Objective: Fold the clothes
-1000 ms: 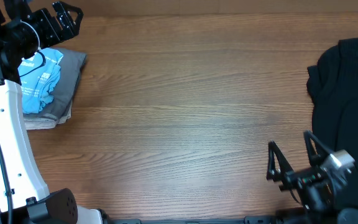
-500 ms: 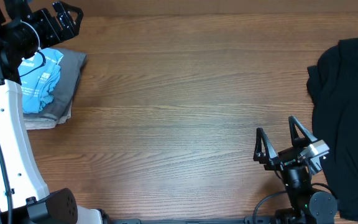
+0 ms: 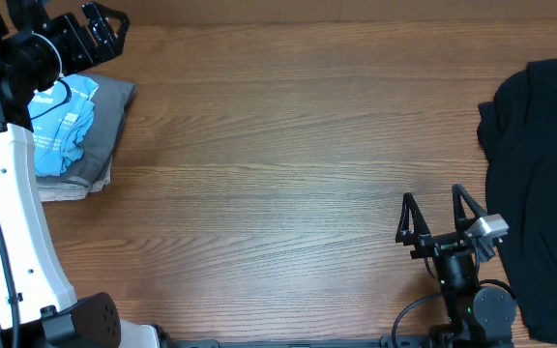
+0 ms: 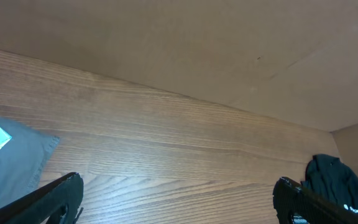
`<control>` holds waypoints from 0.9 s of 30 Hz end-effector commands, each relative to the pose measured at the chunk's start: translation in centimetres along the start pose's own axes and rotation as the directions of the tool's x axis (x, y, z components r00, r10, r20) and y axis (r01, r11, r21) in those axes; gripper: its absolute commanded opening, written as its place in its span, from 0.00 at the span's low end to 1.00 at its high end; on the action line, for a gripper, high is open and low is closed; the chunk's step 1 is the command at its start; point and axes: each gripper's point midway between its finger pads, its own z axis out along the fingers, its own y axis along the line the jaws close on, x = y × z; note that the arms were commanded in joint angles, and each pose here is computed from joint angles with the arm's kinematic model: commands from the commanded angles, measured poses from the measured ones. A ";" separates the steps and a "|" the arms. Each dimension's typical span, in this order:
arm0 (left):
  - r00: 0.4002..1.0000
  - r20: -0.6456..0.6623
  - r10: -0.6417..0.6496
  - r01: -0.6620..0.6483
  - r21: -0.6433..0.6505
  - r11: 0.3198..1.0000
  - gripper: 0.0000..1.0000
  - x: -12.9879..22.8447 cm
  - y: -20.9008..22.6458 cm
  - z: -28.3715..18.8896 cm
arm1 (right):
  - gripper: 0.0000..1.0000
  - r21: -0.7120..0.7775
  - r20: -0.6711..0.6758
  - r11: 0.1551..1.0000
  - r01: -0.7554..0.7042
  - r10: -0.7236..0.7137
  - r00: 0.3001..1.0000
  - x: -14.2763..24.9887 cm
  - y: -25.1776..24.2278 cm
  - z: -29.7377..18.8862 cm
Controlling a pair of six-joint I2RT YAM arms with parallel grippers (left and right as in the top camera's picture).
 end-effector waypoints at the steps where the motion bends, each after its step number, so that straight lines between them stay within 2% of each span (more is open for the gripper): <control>1: 1.000 -0.005 -0.013 0.013 -0.001 1.000 1.00 0.1 0.2 0.4 | 1.00 0.054 -0.032 0.999 -0.006 0.008 0.999 1.1 -1.2 -0.1; 6: 1.000 -0.005 -0.013 0.013 -0.001 1.000 1.00 0.1 0.2 0.4 | 1.00 0.102 -0.145 0.995 -0.008 0.023 0.989 4.0 -2.2 -0.4; 11: 1.000 -0.005 -0.013 0.013 -0.001 1.000 1.00 0.1 0.2 0.4 | 1.00 0.100 -0.141 0.995 0.009 0.006 0.990 3.8 -2.2 -0.4; 14: 1.000 -0.005 -0.013 0.013 -0.002 1.000 1.00 0.1 0.2 0.4 | 1.00 0.073 -0.151 0.994 0.080 -0.068 0.986 3.9 -2.0 -0.4; 25: 1.000 -0.006 -0.014 0.014 -0.002 1.000 1.00 0.1 0.2 0.4 | 1.00 0.076 -0.150 0.994 0.081 -0.069 0.986 3.9 -2.0 -0.4; 27: 1.000 -0.006 -0.014 0.014 -0.002 1.000 1.00 0.1 0.2 0.4 | 1.00 0.075 -0.153 0.990 0.118 -0.106 0.983 3.9 -2.1 -0.4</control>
